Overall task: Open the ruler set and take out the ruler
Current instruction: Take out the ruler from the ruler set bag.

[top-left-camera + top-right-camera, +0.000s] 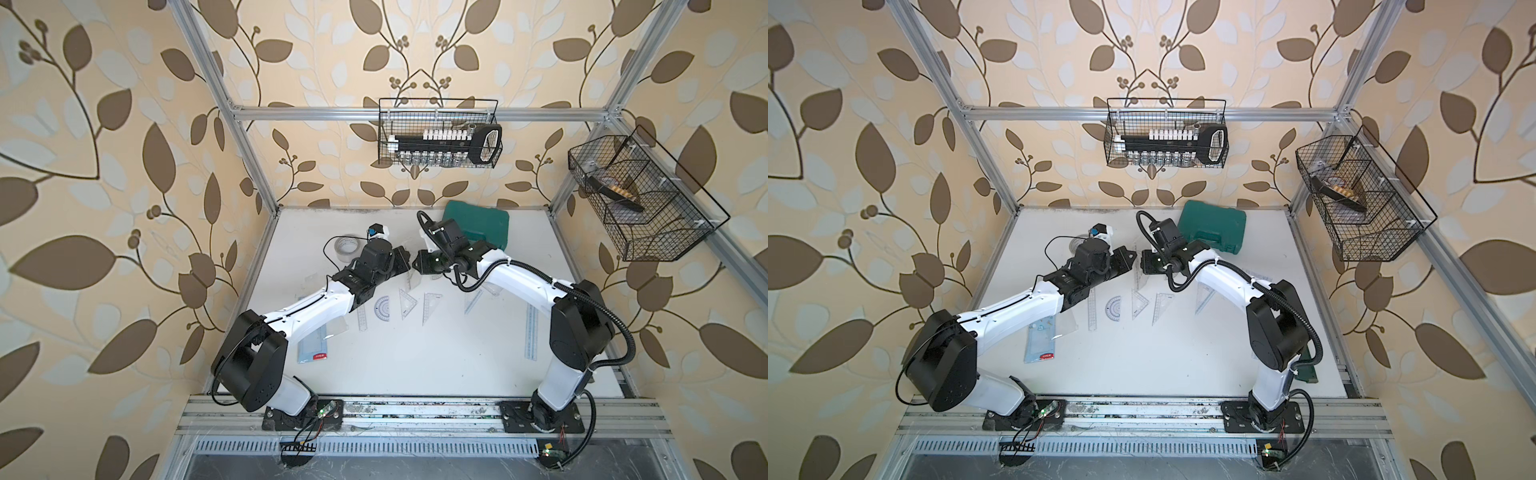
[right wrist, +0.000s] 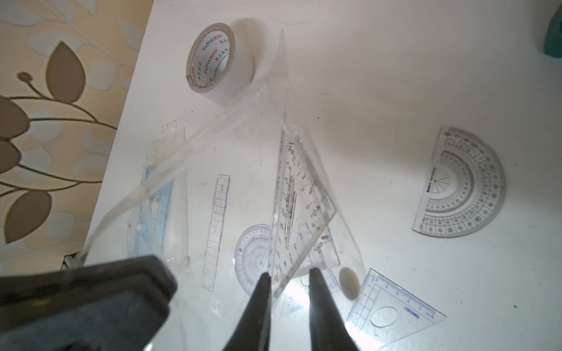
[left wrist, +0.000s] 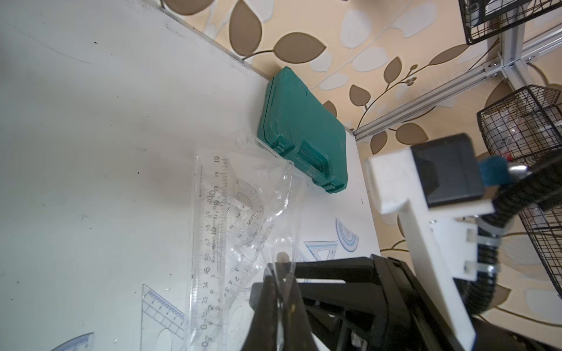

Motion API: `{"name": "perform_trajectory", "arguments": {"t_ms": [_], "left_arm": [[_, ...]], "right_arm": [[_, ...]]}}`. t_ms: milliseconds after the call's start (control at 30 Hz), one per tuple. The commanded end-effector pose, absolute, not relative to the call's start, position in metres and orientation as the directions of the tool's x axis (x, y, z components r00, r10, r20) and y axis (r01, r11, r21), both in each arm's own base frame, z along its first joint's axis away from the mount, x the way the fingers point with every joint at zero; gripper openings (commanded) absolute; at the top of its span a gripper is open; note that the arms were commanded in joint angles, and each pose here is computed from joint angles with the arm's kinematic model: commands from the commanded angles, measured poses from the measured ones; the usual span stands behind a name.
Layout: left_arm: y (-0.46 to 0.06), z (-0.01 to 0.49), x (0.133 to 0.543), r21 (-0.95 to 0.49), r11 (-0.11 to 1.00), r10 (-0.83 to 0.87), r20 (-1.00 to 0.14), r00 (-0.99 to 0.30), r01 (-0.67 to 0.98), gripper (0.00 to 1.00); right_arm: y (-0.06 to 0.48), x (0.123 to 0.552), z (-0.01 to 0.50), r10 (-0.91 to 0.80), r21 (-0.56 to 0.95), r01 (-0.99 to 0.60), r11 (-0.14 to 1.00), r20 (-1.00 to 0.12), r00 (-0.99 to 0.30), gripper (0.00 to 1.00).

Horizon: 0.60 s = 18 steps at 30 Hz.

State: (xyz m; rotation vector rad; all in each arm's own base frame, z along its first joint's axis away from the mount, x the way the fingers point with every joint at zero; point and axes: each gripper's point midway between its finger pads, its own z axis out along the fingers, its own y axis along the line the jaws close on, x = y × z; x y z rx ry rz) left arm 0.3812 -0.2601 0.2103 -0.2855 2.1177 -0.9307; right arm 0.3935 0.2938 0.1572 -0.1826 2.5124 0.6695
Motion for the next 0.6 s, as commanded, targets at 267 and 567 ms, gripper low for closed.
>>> {"name": "perform_trajectory", "arguments": {"t_ms": [267,567], "left_arm": [[-0.268,0.239,0.381,-0.731,0.663,-0.494,-0.591,-0.638,0.163,0.0],[-0.271,0.241,0.379,-0.739,0.65,-0.496,-0.587,-0.64,0.175,0.0]], "right_arm": [[0.297,0.413,0.171,0.06,0.468,-0.242,0.85,-0.543,-0.838,0.23],[0.3,0.418,0.161,0.064,0.483,-0.23,0.845,-0.519,-0.852,0.23]]}}
